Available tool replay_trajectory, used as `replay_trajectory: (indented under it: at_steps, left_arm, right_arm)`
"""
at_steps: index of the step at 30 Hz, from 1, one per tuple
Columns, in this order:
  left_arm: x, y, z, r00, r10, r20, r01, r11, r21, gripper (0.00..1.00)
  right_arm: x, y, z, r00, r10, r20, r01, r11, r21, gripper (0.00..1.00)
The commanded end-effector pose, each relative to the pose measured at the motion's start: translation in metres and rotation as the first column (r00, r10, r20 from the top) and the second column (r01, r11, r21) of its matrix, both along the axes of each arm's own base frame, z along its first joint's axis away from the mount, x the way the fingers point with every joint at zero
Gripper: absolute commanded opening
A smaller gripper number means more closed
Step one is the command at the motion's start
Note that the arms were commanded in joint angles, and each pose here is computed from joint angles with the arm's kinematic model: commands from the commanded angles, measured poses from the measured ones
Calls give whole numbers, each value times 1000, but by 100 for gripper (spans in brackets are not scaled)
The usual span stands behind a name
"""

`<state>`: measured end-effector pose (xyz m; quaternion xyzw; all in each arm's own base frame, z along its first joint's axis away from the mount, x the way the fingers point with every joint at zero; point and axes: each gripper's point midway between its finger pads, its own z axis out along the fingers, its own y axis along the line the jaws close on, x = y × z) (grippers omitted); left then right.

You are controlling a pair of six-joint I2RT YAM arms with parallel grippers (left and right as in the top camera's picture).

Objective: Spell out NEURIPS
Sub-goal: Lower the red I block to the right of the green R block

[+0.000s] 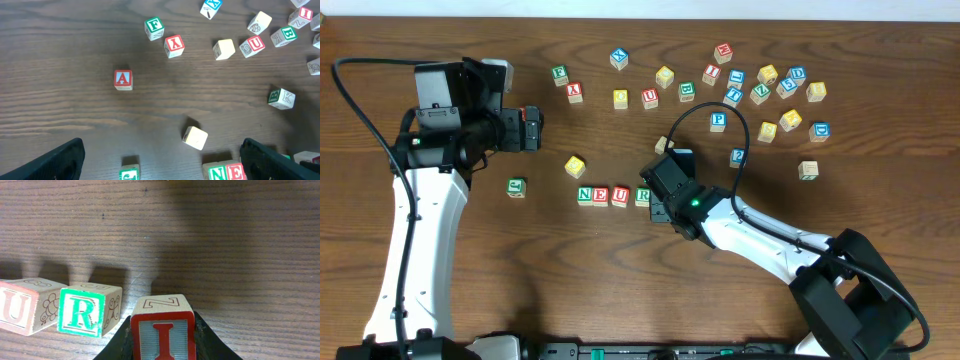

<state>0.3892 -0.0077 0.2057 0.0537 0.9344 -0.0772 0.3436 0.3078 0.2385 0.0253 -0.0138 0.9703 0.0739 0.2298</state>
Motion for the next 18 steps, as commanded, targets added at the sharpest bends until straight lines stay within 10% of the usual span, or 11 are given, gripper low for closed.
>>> replay_trajectory:
  at_steps: [1,18]
  left_arm:
    - [3,0,11,1000,-3,27,4,1000,-8,98]
    - [3,0,11,1000,-3,27,3,1000,-8,98]
  right_arm:
    - [-3,0,-5,1000,-10,-3,10,1000,-9,22]
    - [-6,6,-17,1000,0,-10,0,1000,-15,25]
